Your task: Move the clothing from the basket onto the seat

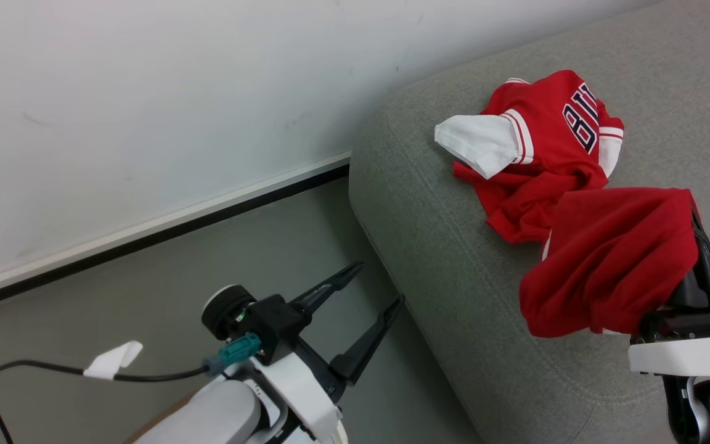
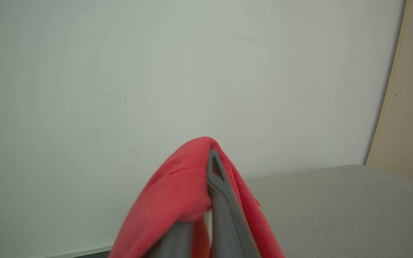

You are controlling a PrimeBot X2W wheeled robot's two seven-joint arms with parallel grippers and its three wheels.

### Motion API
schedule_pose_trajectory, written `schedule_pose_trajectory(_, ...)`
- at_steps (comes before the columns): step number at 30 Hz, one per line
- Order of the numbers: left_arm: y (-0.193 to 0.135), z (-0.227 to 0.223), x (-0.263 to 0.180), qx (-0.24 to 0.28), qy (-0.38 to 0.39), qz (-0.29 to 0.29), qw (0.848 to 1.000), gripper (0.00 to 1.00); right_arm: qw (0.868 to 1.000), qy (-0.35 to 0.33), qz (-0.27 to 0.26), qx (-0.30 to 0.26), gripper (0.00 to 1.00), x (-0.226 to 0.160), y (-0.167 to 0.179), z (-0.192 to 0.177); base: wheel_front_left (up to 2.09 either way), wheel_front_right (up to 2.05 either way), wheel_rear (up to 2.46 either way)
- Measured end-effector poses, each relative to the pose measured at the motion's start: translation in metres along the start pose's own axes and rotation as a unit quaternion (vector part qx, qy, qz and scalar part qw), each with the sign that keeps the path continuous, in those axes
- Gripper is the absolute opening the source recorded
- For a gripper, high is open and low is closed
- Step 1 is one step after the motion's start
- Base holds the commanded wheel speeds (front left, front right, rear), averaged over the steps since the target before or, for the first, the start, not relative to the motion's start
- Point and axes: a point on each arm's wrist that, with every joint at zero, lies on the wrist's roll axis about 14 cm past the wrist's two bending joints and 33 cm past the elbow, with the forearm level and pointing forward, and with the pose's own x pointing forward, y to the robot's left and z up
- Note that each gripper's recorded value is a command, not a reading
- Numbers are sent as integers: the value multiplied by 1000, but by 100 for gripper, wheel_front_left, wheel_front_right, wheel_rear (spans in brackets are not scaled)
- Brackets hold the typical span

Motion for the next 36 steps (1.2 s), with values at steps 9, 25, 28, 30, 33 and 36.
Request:
schedule_pose_trajectory(9, 27, -14, -2, -2, -1, 5, 1000, 100, 1000, -22, -17, -9, 0, 31, -12, 8, 0, 0, 0)
schedule_pose_trajectory(25, 135, -95, -55, -45, 40, 97, 993, 100, 992, 50, -89, -77, 0, 139, -66, -71, 0, 0, 0)
schedule_pose_trajectory(28, 145, -112, -72, -56, 54, 119, 990, 100, 981, 143, -85, -104, 0, 142, -68, -125, 0, 0, 0)
schedule_pose_trajectory(30, 150, -120, -82, -60, 63, 131, 987, 100, 964, 228, -80, -110, 0, 133, -68, -167, 0, 0, 0)
schedule_pose_trajectory(33, 156, -126, -94, -63, 71, 151, 984, 100, 919, 372, -72, -105, 7, 100, -64, -230, 0, 0, 0)
schedule_pose_trajectory(36, 157, -122, -99, -60, 72, 160, 983, 100, 885, 447, -69, -106, 33, 79, -67, -248, 0, 0, 0)
